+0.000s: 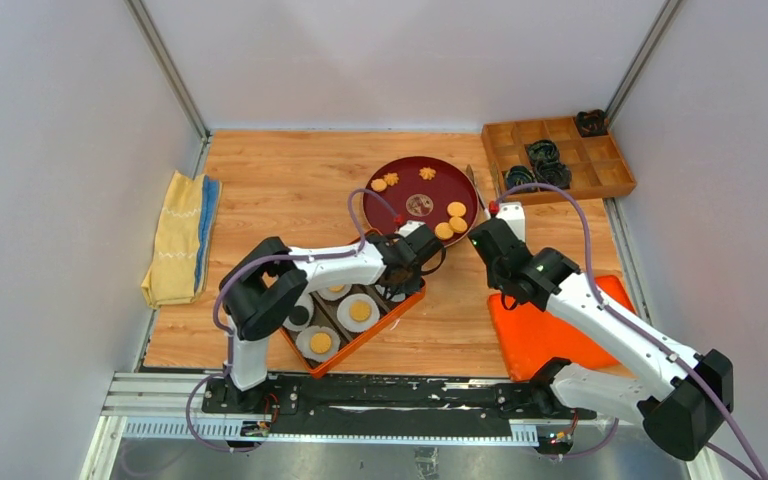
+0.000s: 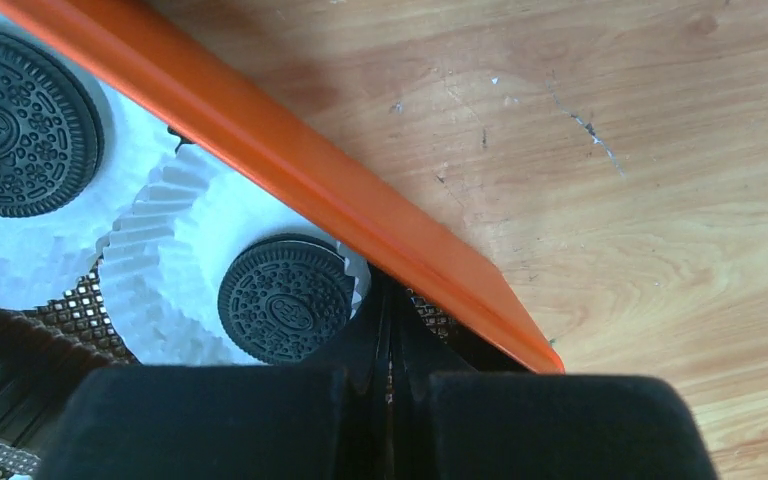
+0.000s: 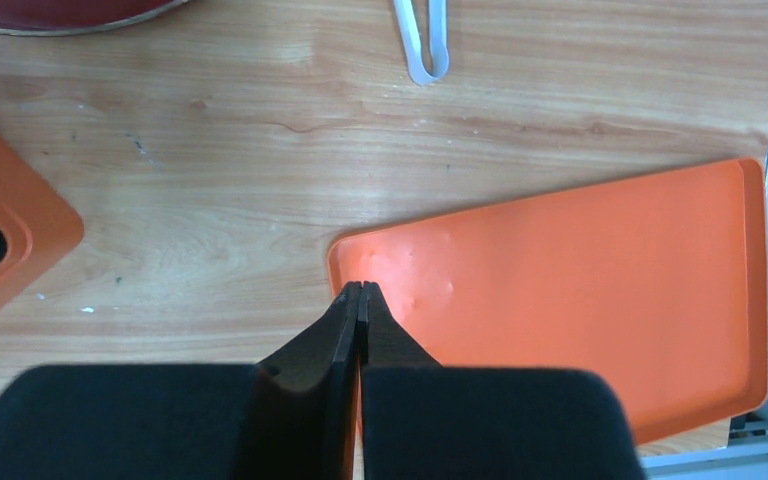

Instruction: Pack the cookies

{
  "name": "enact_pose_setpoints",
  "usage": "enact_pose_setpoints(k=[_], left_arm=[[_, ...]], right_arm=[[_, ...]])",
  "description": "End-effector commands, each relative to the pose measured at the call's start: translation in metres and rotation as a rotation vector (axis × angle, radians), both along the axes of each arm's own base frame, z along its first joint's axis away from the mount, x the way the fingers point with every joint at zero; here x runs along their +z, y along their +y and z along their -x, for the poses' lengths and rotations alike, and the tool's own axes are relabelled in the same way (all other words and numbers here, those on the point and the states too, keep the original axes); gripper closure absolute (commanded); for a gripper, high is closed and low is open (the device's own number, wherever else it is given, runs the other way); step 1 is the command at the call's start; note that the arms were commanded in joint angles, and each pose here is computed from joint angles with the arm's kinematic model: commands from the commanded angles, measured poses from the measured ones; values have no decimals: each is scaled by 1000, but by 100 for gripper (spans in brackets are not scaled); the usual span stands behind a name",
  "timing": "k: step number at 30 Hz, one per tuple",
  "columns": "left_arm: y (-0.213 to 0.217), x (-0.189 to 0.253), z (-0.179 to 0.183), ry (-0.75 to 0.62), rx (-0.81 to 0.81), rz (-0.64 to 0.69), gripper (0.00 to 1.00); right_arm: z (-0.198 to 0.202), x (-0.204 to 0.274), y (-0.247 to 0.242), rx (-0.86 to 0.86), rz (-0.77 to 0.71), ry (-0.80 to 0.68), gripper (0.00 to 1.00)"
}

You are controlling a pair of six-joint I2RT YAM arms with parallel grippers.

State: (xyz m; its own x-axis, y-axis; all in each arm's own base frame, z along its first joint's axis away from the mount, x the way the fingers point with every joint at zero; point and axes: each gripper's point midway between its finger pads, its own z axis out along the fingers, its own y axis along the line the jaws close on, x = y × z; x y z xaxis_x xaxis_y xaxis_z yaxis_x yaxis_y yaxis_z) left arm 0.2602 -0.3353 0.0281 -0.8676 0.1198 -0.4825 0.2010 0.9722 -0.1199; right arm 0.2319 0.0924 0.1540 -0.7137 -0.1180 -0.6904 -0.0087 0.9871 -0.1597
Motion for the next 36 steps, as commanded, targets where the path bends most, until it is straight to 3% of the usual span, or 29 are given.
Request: enact_pose_setpoints(k=[1, 3, 7, 13, 20, 25, 30, 36], left_arm=[[8, -9, 24, 50, -8, 25, 100], [18, -10, 27, 42, 2, 6, 100], [33, 4, 23, -12, 13, -22, 100], [31, 40, 15, -77, 9, 4, 100], [37, 29, 35, -16, -1, 50, 100], [50, 46, 43, -29, 20, 67, 100], [56, 80, 58, -57, 13, 98, 100], [50, 109, 104, -22, -111, 146, 100]], right_arm=[[1, -10, -14, -63, 15, 19, 95], [2, -18, -18, -68, 28, 37, 79], [4, -36, -21, -82, 42, 83, 60], [10, -67, -13, -69, 21, 174, 58], [36, -110, -6, -48, -13, 325, 68], [52, -141, -9, -63, -7, 400, 73], [54, -150, -5, -58, -13, 435, 99], [39, -142, 8, -24, -38, 415, 100]])
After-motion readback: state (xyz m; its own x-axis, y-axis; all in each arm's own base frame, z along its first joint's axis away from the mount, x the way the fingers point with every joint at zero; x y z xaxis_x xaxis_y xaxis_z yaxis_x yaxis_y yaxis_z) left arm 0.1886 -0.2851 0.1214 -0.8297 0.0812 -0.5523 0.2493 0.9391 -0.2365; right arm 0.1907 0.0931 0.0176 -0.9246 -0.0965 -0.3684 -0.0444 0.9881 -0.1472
